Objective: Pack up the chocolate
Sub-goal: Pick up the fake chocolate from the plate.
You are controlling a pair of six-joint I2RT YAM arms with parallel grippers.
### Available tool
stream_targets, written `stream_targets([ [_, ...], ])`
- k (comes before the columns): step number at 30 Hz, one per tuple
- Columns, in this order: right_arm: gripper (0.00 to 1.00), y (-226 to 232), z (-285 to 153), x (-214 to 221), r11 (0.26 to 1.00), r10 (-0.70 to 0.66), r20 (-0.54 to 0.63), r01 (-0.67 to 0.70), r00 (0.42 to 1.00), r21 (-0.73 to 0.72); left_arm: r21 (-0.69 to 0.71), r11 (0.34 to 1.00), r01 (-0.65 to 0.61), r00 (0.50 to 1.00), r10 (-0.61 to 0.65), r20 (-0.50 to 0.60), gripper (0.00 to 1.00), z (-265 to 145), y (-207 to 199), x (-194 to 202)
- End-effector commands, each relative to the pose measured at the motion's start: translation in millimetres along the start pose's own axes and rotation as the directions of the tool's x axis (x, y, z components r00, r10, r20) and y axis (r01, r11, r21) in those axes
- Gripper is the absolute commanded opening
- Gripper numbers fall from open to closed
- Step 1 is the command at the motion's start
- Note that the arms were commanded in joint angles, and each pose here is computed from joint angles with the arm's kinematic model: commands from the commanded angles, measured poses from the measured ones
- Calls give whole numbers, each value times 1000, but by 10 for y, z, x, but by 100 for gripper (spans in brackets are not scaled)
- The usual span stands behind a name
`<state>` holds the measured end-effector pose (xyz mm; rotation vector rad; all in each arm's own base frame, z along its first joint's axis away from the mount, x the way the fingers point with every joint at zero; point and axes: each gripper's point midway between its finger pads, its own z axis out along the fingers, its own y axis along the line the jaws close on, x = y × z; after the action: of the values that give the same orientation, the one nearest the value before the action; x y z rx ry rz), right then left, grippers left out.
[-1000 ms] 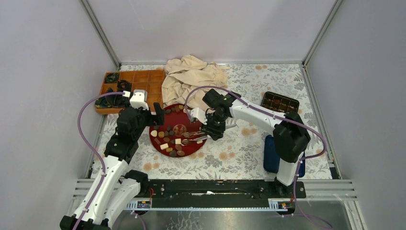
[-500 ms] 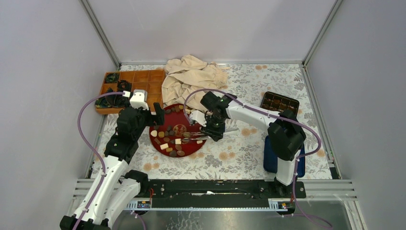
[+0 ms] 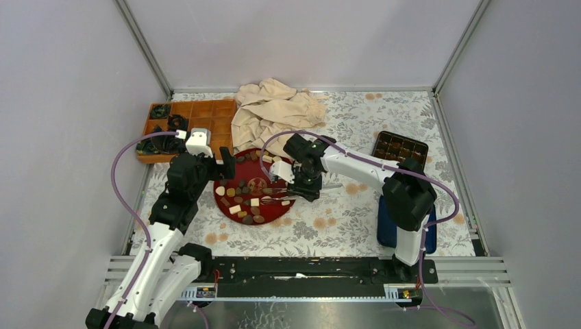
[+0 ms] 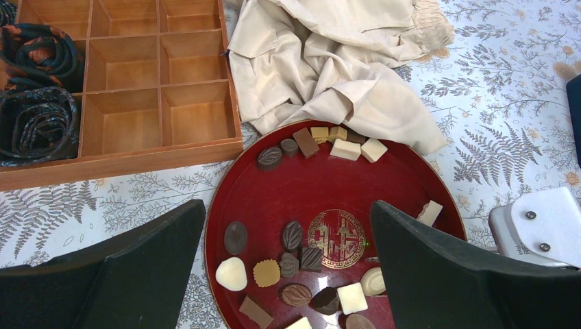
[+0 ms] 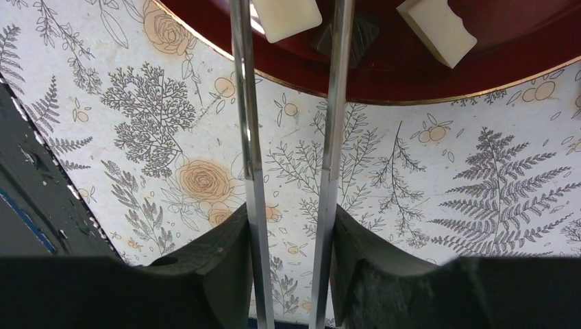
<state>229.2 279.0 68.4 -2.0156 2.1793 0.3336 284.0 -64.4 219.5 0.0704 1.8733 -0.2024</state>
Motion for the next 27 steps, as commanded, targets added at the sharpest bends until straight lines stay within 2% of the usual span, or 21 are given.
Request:
stream_targets([
  [1,43,-36,-208,-103,999,-28,23,27,999,38,3,1000,-10,999,10,52,98,9,7,-118],
  [8,23,-18,-223,-138,999,-30,41,29,999,33,1,1000,-10,998,10,57,98,1,11,-131],
  [14,4,-21,-399,-207,999,-25,119,19,993,50,1,1000,-10,998,10,60,98,-7,9,-135],
  [19,0,20,-505,-237,1000,13,191,-12,982,-5,2,1000,-10,998,10,64,98,-11,8,-147],
  [27,0,68,-664,-242,995,75,285,-55,956,-78,1,1000,-10,998,10,65,98,-14,11,-148],
])
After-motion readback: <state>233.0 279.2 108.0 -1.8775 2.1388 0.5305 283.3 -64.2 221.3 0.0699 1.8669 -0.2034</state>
